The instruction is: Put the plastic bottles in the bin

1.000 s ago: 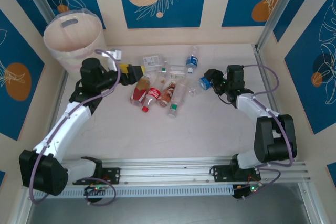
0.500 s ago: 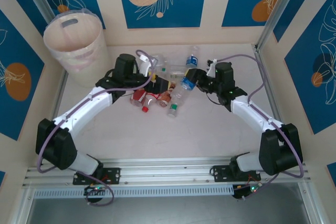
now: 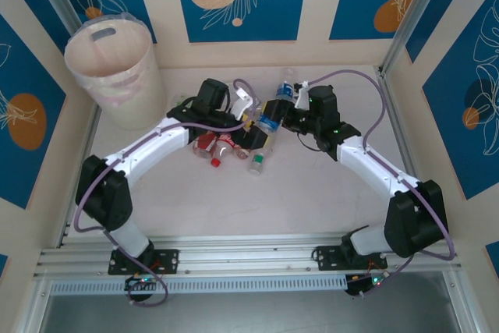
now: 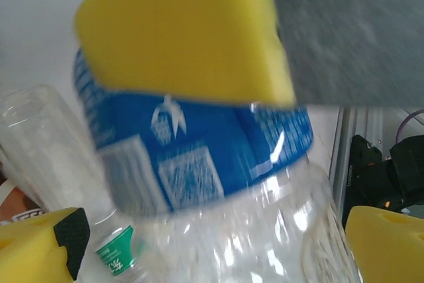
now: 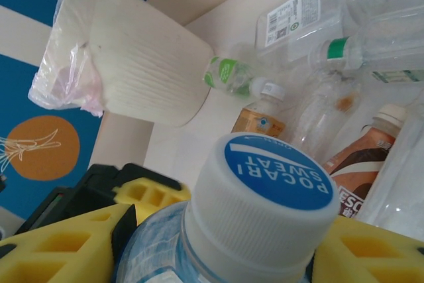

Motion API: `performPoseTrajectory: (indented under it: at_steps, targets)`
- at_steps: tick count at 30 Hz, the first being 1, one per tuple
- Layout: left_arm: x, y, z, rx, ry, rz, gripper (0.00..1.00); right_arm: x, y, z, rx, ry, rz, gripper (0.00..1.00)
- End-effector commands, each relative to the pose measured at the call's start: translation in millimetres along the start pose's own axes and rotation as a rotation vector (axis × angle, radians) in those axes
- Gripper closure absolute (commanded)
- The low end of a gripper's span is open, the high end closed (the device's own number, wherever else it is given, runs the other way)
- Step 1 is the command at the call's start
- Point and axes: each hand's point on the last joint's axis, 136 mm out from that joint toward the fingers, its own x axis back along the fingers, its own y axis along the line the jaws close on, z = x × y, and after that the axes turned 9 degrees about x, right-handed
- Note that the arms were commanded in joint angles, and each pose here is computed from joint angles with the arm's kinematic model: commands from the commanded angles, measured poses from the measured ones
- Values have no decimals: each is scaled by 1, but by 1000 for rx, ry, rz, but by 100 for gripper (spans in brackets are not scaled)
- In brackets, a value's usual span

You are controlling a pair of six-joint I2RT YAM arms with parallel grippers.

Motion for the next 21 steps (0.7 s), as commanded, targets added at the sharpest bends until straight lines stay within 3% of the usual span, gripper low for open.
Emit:
performPoseTrajectory:
  at_steps: [1,10,15,19,21]
  targets:
    - [-10,-8,-4,-26,21,42,2,0,21,-4,28,4,-55,75]
    - [-27,4,8,40,79,55,35,5,29,-7,23,-49,-115,69]
    - [-27,15,1,54,44,-4,48,9,27,-7,12,-53,-106,43]
    - [-24,28,-5,74,6,-75,55,18,22,-9,13,-79,-100,30]
    - [-23,33,-6,75,-4,-111,59,23,15,-12,4,-100,-66,17]
